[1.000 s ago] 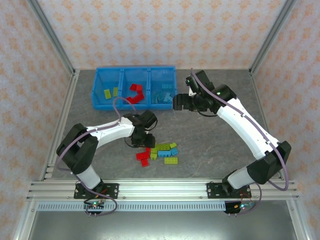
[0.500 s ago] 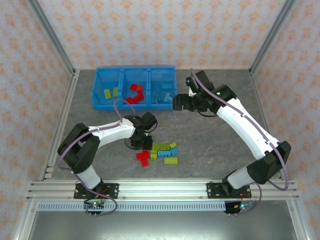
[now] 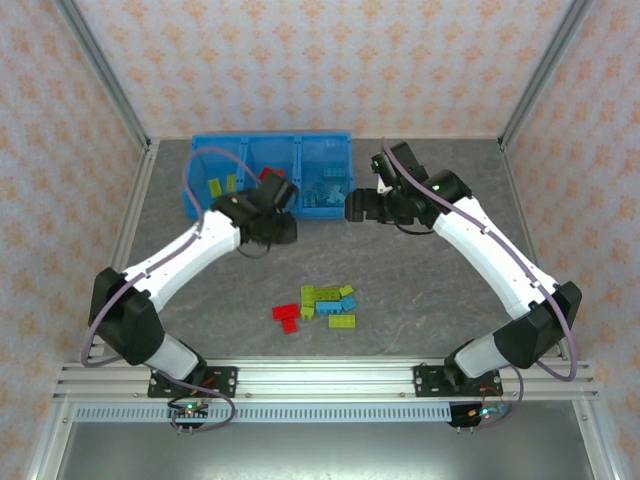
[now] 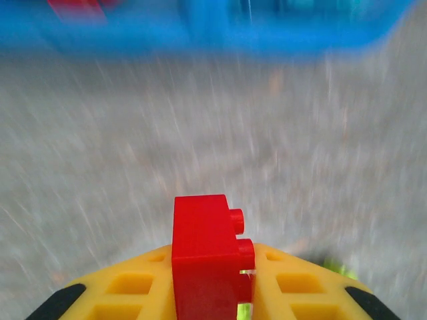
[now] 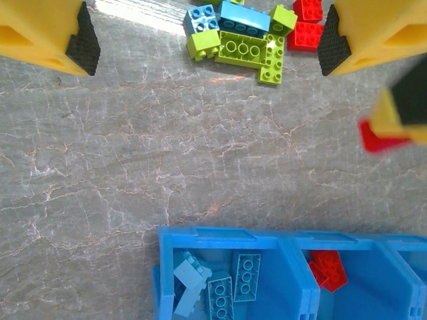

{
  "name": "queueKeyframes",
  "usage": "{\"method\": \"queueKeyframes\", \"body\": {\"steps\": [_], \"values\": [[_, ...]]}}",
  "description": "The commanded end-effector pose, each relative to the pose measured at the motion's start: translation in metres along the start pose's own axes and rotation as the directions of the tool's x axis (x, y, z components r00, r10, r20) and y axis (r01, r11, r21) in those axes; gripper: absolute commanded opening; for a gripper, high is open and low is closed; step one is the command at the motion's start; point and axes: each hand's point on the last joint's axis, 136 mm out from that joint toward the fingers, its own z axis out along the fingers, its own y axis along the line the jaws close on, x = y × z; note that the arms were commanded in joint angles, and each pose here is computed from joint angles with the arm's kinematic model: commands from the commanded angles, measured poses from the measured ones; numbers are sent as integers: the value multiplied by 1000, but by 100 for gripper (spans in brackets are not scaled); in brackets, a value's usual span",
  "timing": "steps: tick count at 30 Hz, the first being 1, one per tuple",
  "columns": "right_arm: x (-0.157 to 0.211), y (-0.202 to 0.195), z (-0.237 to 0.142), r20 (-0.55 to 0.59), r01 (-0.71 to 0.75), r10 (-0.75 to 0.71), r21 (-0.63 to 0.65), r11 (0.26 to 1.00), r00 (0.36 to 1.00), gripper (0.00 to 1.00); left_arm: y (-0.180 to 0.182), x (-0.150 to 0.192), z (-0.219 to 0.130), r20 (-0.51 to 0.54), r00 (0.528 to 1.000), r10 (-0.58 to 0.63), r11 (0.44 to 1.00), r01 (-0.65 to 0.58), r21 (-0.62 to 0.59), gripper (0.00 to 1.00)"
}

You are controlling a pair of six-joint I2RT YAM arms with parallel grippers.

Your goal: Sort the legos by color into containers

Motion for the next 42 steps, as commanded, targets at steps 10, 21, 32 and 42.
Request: {"method": "queueKeyframes", "body": {"steps": [10, 21, 32, 42], "values": [[2, 1, -16, 50, -51, 53, -41, 998, 997, 87, 53, -182, 97, 201, 977, -67, 976, 106, -190, 31], [8, 0, -17, 59, -72, 75, -53, 996, 995, 87, 59, -186, 100, 160, 974, -162, 973, 184, -136, 40], [10, -7, -2, 37, -65, 65, -5, 998, 997, 88, 7, -96, -21, 187, 982, 11, 1000, -12, 2, 39], [20, -23, 6, 8, -44, 43, 74, 996, 999, 88, -49, 84, -25, -114, 939, 325, 935, -300, 190, 40]]}}
